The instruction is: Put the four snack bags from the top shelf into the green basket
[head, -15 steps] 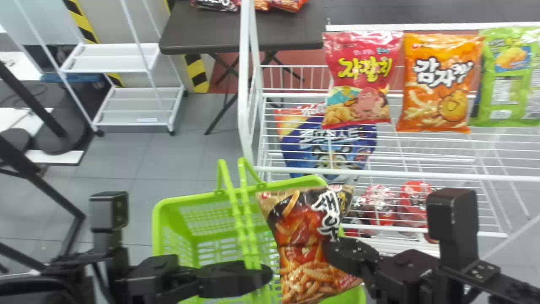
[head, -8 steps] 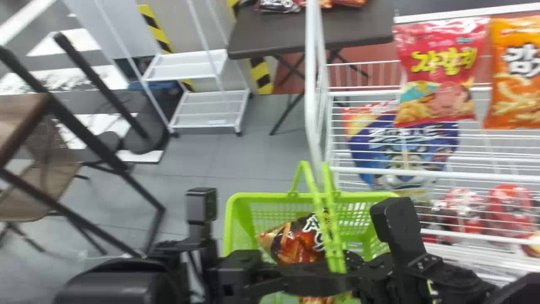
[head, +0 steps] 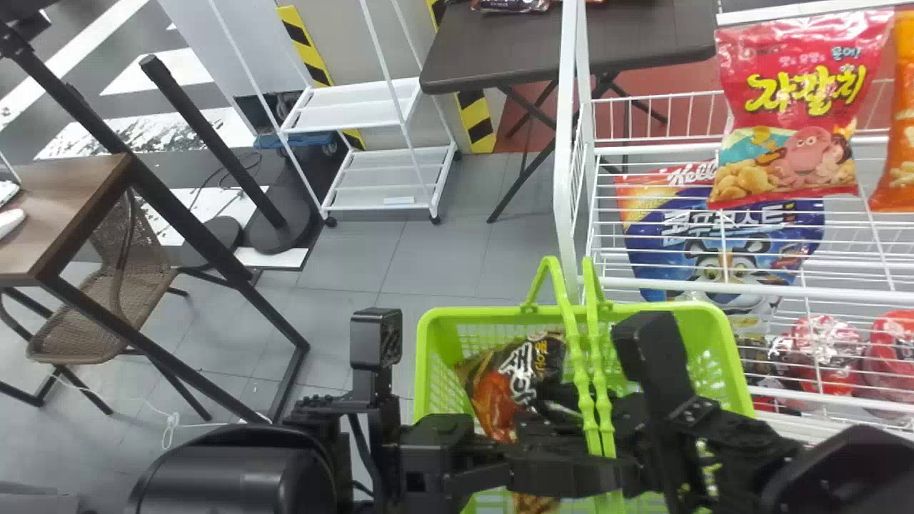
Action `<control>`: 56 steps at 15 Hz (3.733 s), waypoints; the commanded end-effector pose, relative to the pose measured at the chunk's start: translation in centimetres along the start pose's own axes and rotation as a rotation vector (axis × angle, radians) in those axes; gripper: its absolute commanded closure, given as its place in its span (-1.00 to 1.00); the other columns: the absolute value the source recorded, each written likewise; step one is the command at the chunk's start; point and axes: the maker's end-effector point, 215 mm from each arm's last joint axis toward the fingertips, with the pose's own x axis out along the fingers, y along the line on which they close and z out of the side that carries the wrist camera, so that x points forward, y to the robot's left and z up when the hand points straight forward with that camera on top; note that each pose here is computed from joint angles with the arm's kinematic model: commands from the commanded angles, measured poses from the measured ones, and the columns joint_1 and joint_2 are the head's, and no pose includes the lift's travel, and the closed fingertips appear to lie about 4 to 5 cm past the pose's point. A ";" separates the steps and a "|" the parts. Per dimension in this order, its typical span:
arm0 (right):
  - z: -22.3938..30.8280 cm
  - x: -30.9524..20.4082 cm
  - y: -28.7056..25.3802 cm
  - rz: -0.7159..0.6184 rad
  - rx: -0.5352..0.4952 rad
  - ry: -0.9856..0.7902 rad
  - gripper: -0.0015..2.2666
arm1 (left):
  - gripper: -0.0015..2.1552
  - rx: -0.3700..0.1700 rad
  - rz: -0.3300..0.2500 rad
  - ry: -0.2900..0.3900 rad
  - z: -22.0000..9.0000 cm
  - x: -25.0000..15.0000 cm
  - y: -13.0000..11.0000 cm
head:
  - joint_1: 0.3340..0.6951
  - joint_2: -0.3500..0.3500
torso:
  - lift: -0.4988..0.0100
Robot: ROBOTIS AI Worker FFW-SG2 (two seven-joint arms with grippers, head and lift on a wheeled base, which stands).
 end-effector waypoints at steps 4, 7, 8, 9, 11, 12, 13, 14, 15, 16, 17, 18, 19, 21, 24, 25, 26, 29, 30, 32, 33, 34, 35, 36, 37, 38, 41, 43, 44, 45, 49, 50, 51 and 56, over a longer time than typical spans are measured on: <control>2.0 -14.7 -8.1 -0.161 0.150 -0.032 -0.93 | 0.99 0.000 -0.011 0.006 -0.1 -0.2 -0.3 | 1.00 0.85 | 0.95; 6.6 -19.6 -13.6 -0.253 0.177 -0.154 -0.93 | 0.99 -0.001 -0.012 0.008 -0.1 -0.1 -0.3 | 1.00 0.23 | 0.95; 9.1 -20.6 -16.2 -0.299 0.172 -0.205 -0.93 | 0.99 -0.005 -0.013 0.008 -0.2 -0.1 -0.4 | 1.00 0.10 | 0.95; 11.3 -21.0 -18.7 -0.343 0.150 -0.259 -0.93 | 0.99 -0.003 -0.013 0.008 -0.3 -0.1 -0.5 | 1.00 0.01 | 0.95; 16.1 -21.4 -24.6 -0.450 0.089 -0.374 -0.93 | 0.99 -0.006 -0.011 0.007 -0.3 -0.2 -0.5 | 1.00 -0.20 | 0.95; 17.3 -20.8 -26.8 -0.482 0.080 -0.391 -0.93 | 0.99 -0.007 -0.009 0.007 -0.4 -0.3 -0.4 | 1.00 -0.24 | 0.95; 18.4 -19.4 -28.8 -0.498 0.065 -0.396 -0.92 | 0.99 -0.008 -0.008 0.006 -0.4 -0.3 -0.4 | 1.00 -0.29 | 0.95; 20.1 -18.4 -30.9 -0.527 0.038 -0.428 -0.92 | 0.99 -0.009 -0.003 0.005 -0.4 -0.5 -0.3 | 1.00 -0.31 | 0.95; 21.3 -17.2 -32.2 -0.541 0.012 -0.449 -0.92 | 0.99 -0.012 -0.001 0.002 -0.4 -0.5 -0.2 | 1.00 -0.31 | 0.95; 22.7 -15.8 -33.4 -0.552 -0.023 -0.474 -0.92 | 0.99 -0.016 0.002 0.000 -0.5 -0.7 -0.1 | 1.00 -0.30 | 0.95; 23.5 -14.1 -34.2 -0.560 -0.058 -0.479 -0.92 | 0.99 -0.022 0.004 -0.002 -0.6 -0.8 0.1 | 1.00 -0.29 | 0.95; 24.3 -12.8 -34.6 -0.562 -0.077 -0.488 -0.92 | 0.99 -0.023 0.008 -0.001 -0.7 -0.9 0.3 | 1.00 -0.26 | 0.95; 24.7 -11.7 -35.3 -0.569 -0.087 -0.483 -0.92 | 0.99 -0.025 0.008 -0.003 -0.7 -0.9 0.4 | 1.00 -0.23 | 0.95; 24.1 -10.2 -35.7 -0.551 -0.069 -0.439 -0.70 | 0.99 -0.029 0.007 -0.004 -0.6 -1.0 0.6 | 1.00 -0.14 | 0.95; 22.1 -9.9 -35.1 -0.535 -0.025 -0.446 0.99 | 0.99 -0.032 0.010 -0.003 -0.6 -1.3 1.1 | 1.00 -0.09 | 0.95; 22.3 -10.6 -34.8 -0.541 -0.024 -0.467 0.99 | 0.99 -0.032 0.007 -0.004 -0.6 -1.2 1.1 | 1.00 -0.08 | 0.95; 22.1 -11.1 -34.7 -0.544 -0.021 -0.478 0.99 | 0.99 -0.032 0.005 -0.004 -0.5 -1.1 1.2 | 1.00 -0.09 | 0.95; 22.5 -13.3 -34.4 -0.559 -0.022 -0.521 0.99 | 0.99 -0.037 0.002 -0.004 -0.5 -1.1 1.3 | 1.00 -0.11 | 0.95; 22.4 -13.6 -34.0 -0.552 -0.013 -0.530 0.99 | 0.99 -0.037 0.002 -0.004 -0.5 -1.1 1.3 | 1.00 -0.14 | 0.95; 22.4 -15.1 -32.0 -0.522 0.018 -0.549 0.99 | 0.99 -0.038 0.007 -0.004 -0.6 -1.3 1.4 | 1.00 -0.16 | 0.95; 21.5 -16.2 -30.9 -0.511 0.051 -0.532 0.99 | 0.99 -0.038 0.011 -0.007 -0.6 -1.5 1.4 | 1.00 -0.16 | 0.95; 20.3 -16.8 -28.6 -0.491 0.072 -0.501 0.99 | 0.99 -0.034 0.014 -0.011 -0.4 -1.6 1.5 | 1.00 -0.16 | 0.95; 19.2 -17.1 -26.4 -0.476 0.083 -0.466 0.99 | 0.99 -0.036 0.015 -0.012 -0.4 -1.7 1.5 | 1.00 -0.16 | 0.95; 17.6 -17.4 -23.9 -0.454 0.096 -0.417 0.99 | 0.99 -0.029 0.016 -0.012 -0.2 -1.7 1.5 | 1.00 -0.15 | 0.95; 15.9 -17.4 -21.1 -0.413 0.121 -0.375 0.99 | 0.99 -0.030 0.015 -0.012 -0.2 -1.7 1.5 | 1.00 -0.13 | 0.95; 13.9 -17.1 -18.3 -0.364 0.152 -0.329 0.99 | 0.99 -0.027 0.014 -0.013 -0.1 -1.6 1.5 | 1.00 -0.10 | 0.95; 10.6 -16.4 -10.7 -0.217 0.206 -0.255 0.99 | 0.99 -0.026 0.012 -0.016 0.0 -1.5 1.4 | 1.00 0.07 | 0.95; 8.1 -15.9 -6.6 -0.125 0.254 -0.193 0.99 | 0.99 -0.026 0.013 -0.017 0.0 -1.5 1.5 | 1.00 0.19 | 0.95; 6.7 -15.7 -5.0 -0.092 0.274 -0.152 0.99 | 0.99 -0.026 0.013 -0.017 0.0 -1.5 1.5 | 1.00 0.25 | 0.95; 5.2 -15.5 -3.9 -0.077 0.288 -0.109 0.99 | 0.99 -0.026 0.014 -0.015 0.0 -1.6 1.5 | 1.00 0.37 | 0.95; -0.6 -14.1 -3.8 -0.118 0.299 0.048 0.99 | 0.99 -0.020 0.011 -0.014 0.1 -1.5 1.5 | 1.00 0.53 | 0.95; -1.8 -13.9 -4.4 -0.142 0.292 0.093 0.67 | 0.99 -0.019 0.009 -0.015 0.2 -1.4 1.4 | 1.00 0.54 | 0.95; -2.7 -13.9 -4.9 -0.150 0.291 0.131 0.13 | 0.99 -0.021 0.009 -0.014 0.1 -1.3 1.5 | 1.00 0.54 | 0.95; -1.1 -14.1 -5.7 -0.114 0.275 0.104 -0.94 | 0.99 -0.021 0.006 -0.013 0.1 -1.2 1.5 | 1.00 0.45 | 0.95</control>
